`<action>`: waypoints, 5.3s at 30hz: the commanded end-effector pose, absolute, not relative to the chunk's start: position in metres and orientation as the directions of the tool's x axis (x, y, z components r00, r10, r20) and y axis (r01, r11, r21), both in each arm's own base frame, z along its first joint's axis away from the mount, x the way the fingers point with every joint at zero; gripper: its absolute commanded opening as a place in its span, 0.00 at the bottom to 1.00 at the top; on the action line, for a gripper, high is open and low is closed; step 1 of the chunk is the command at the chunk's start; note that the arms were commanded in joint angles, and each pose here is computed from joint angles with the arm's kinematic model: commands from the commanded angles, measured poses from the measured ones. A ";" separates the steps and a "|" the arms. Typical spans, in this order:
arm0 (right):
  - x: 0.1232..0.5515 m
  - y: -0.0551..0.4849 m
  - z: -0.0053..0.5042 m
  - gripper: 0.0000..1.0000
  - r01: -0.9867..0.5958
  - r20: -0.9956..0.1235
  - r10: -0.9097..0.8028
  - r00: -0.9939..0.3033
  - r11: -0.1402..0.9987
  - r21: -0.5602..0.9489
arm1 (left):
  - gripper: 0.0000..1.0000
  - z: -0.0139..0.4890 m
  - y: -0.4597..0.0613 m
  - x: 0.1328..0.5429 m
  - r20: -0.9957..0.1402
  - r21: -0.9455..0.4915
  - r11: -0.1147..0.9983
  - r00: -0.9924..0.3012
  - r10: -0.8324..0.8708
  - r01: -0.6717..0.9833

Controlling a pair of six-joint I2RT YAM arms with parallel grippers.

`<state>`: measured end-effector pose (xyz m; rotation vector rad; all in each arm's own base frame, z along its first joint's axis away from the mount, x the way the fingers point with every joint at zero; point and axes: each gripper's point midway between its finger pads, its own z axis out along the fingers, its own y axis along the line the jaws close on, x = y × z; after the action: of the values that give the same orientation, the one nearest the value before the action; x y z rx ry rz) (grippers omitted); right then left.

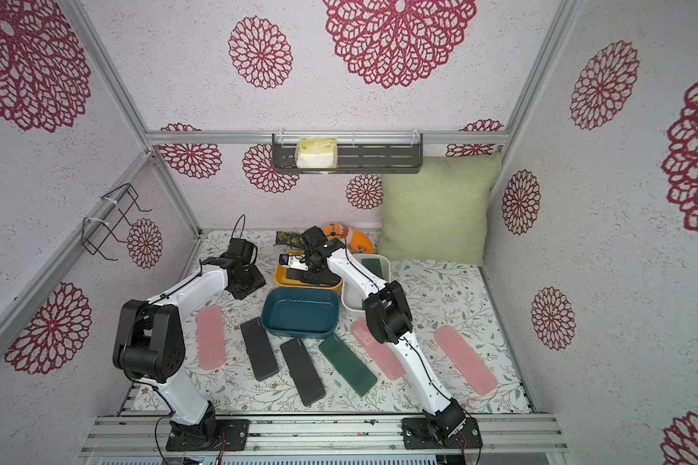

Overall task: Place the pencil cases by color into the storage box
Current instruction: Place the pencil case at the storage box, then pick up the pencil case from the center of the board.

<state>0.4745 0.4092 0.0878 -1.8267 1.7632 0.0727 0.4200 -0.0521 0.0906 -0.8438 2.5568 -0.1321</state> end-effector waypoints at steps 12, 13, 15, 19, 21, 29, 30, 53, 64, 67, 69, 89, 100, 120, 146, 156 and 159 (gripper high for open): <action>0.513 0.404 0.070 0.37 -0.888 -0.439 -0.895 0.081 0.136 -0.439 | 0.92 0.133 -0.049 0.428 -0.464 -0.291 0.817 -0.674 -0.575 -0.498; 0.514 0.404 0.067 0.38 -0.888 -0.440 -0.895 0.079 0.137 -0.439 | 0.92 0.134 -0.049 0.428 -0.466 -0.292 0.817 -0.672 -0.576 -0.497; 0.516 0.405 0.065 0.40 -0.885 -0.443 -0.893 0.078 0.143 -0.443 | 0.93 0.137 -0.050 0.428 -0.469 -0.296 0.818 -0.672 -0.574 -0.493; 0.519 0.408 0.059 0.42 -0.884 -0.450 -0.890 0.076 0.149 -0.443 | 0.94 0.144 -0.050 0.428 -0.479 -0.305 0.819 -0.665 -0.573 -0.486; 0.520 0.408 0.056 0.44 -0.884 -0.452 -0.889 0.074 0.151 -0.443 | 0.95 0.147 -0.049 0.428 -0.483 -0.310 0.818 -0.661 -0.574 -0.484; 0.523 0.407 0.044 0.54 -0.883 -0.450 -0.891 0.066 0.158 -0.442 | 0.97 0.164 -0.046 0.422 -0.509 -0.318 0.817 -0.641 -0.575 -0.480; 0.524 0.408 0.044 0.55 -0.883 -0.451 -0.890 0.065 0.159 -0.442 | 0.97 0.166 -0.045 0.421 -0.513 -0.318 0.818 -0.638 -0.574 -0.480; 0.530 0.410 0.052 0.87 -0.867 -0.470 -0.880 0.063 0.185 -0.463 | 0.97 0.190 -0.039 0.410 -0.544 -0.324 0.817 -0.612 -0.574 -0.477; 0.524 0.417 0.108 0.89 -0.846 -0.518 -0.851 0.087 0.212 -0.490 | 0.97 0.193 -0.045 0.394 -0.499 -0.321 0.816 -0.646 -0.577 -0.480; 0.521 0.419 0.123 0.89 -0.841 -0.529 -0.844 0.091 0.220 -0.495 | 0.97 0.193 -0.045 0.386 -0.490 -0.312 0.815 -0.653 -0.578 -0.488; 0.519 0.419 0.132 0.90 -0.838 -0.536 -0.839 0.094 0.225 -0.498 | 0.97 0.191 -0.042 0.380 -0.483 -0.294 0.814 -0.657 -0.578 -0.501; 0.483 0.385 0.227 0.98 -0.735 -0.704 -0.698 0.130 0.408 -0.541 | 0.97 0.112 0.017 0.311 -0.184 0.014 0.739 -0.729 -0.660 -0.673; 0.436 0.340 0.219 0.99 -0.728 -0.778 -0.620 0.098 0.488 -0.481 | 0.97 0.078 0.063 0.292 -0.108 0.030 0.652 -0.651 -0.751 -0.757; 0.424 0.306 0.197 0.99 -0.705 -0.775 -0.632 0.023 0.539 -0.460 | 0.97 0.029 0.082 0.289 -0.009 0.063 0.687 -0.689 -0.725 -0.724; 0.411 0.288 0.196 0.99 -0.679 -0.778 -0.627 -0.024 0.582 -0.448 | 0.97 -0.011 0.071 0.314 0.045 -0.023 0.708 -0.708 -0.705 -0.706; 0.411 0.287 0.198 0.99 -0.674 -0.779 -0.627 -0.028 0.587 -0.448 | 0.98 -0.016 0.066 0.324 0.036 -0.030 0.758 -0.759 -0.650 -0.651; 0.411 0.286 0.199 0.99 -0.673 -0.780 -0.625 -0.027 0.588 -0.448 | 0.95 -0.015 0.065 0.328 0.027 -0.032 0.770 -0.771 -0.636 -0.637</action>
<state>0.4092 0.2913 0.1673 -1.1599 1.7516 0.0573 0.3082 0.0700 0.0067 -1.1374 2.9944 -0.0158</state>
